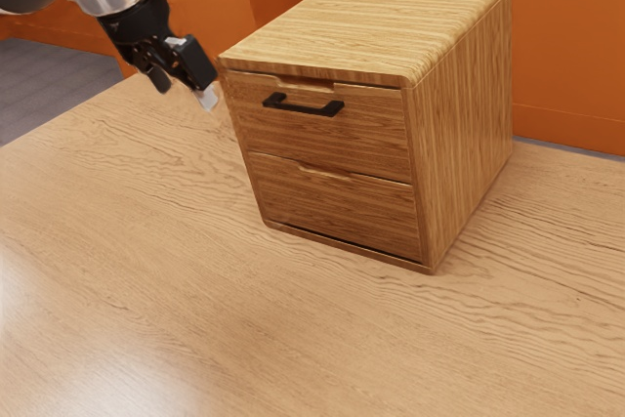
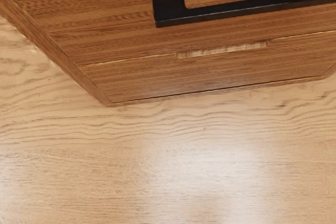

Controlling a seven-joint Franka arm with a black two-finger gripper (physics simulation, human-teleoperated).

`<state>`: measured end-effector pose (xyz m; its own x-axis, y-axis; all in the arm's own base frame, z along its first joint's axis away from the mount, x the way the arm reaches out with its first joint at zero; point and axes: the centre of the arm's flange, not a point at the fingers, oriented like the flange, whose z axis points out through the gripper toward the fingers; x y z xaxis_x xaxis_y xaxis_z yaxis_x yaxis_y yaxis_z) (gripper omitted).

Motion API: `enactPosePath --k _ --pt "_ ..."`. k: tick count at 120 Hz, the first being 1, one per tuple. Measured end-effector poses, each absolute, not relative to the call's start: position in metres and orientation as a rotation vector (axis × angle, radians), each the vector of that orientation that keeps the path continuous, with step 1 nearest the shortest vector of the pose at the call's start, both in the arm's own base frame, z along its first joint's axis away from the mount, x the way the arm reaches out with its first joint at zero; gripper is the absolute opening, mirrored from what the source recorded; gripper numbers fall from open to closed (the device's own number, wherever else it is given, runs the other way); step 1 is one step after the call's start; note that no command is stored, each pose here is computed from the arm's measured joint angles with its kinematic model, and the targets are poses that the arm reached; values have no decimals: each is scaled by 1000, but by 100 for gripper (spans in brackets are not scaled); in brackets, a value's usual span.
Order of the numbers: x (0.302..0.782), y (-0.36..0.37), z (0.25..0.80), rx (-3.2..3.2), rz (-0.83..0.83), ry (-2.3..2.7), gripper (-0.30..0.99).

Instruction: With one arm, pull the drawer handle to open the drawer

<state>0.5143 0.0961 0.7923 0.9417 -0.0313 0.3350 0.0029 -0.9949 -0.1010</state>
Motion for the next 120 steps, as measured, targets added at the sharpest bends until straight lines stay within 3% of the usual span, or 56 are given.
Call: enactPosePath --k 10,22,41,58,72,78,104,120 --pt "471 159 847 -2889 -627 -133 67" --pt "465 201 820 -2914 -481 -170 67" --pt "489 191 782 -2989 -313 182 67" --pt "497 148 741 -2953 -234 525 67" --pt "525 -30 728 -2670 -273 1129 67" --pt "529 -71 726 -2559 -303 1272 67" --pt "546 -34 740 -2362 -335 1306 67" --pt "550 -61 737 -2272 -265 1432 67"
